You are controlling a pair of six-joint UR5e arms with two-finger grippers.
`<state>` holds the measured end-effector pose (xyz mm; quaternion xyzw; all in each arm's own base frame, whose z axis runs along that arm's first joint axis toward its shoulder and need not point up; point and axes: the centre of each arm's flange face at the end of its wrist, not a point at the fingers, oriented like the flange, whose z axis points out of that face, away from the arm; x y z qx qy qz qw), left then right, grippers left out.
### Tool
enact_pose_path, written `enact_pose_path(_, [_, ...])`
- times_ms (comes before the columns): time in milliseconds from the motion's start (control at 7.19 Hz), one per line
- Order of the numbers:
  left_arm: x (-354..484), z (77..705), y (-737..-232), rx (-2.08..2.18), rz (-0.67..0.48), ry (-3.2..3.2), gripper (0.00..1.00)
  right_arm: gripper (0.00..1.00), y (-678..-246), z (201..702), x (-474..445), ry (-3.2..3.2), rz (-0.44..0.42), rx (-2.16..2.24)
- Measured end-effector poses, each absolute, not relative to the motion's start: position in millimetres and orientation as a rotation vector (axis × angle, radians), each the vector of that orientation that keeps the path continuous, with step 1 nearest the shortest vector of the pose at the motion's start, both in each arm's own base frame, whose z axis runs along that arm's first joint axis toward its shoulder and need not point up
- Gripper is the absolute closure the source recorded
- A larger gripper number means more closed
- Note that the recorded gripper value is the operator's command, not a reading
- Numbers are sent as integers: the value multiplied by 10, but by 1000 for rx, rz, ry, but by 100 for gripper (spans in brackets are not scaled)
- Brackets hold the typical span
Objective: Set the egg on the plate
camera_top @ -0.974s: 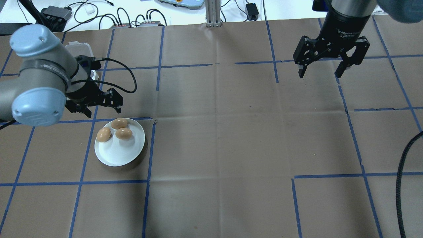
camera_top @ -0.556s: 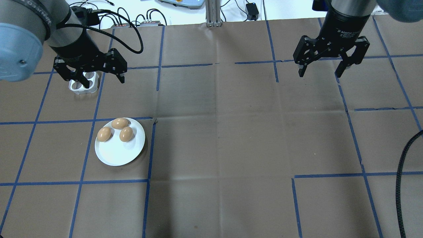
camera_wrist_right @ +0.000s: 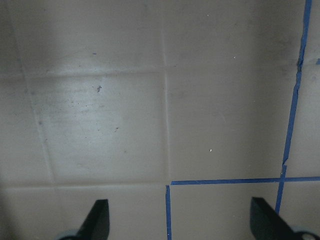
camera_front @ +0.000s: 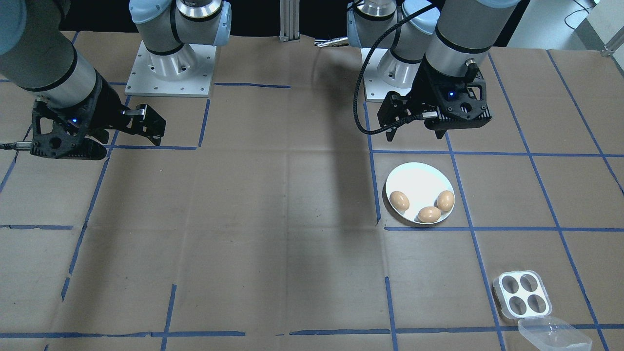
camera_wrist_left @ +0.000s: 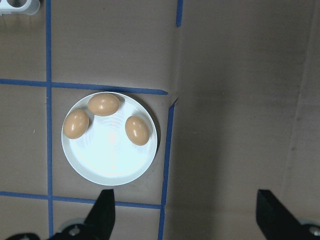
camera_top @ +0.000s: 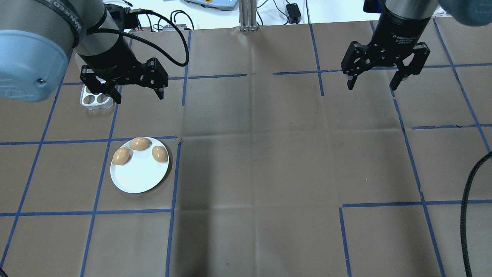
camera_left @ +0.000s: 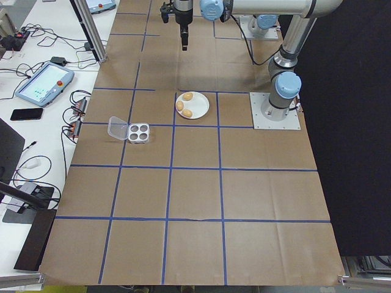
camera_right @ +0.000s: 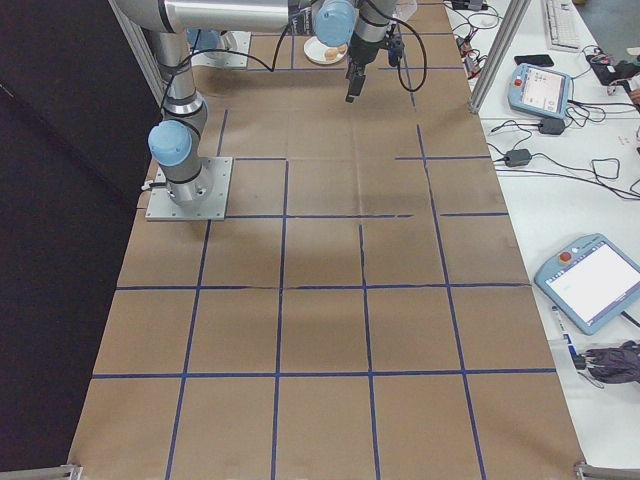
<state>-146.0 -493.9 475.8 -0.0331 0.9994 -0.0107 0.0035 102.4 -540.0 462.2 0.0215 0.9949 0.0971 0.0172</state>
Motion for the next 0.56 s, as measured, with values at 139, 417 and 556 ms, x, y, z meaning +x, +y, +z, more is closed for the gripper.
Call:
enact_pose_path(139, [-1470,4775,-4918,-91,-38,3133,0,0,-5400,4622,1024,3092,302,67])
enact_pose_path(417, [-1473,4791,-4906,-83,-43,3134,0,0,-5401,4619,1024,3092,302,67])
enact_pose_path(556, [-1472,4794,-4906,-82,-44,3134,0,0,-5402,4618,1024,3092,303,67])
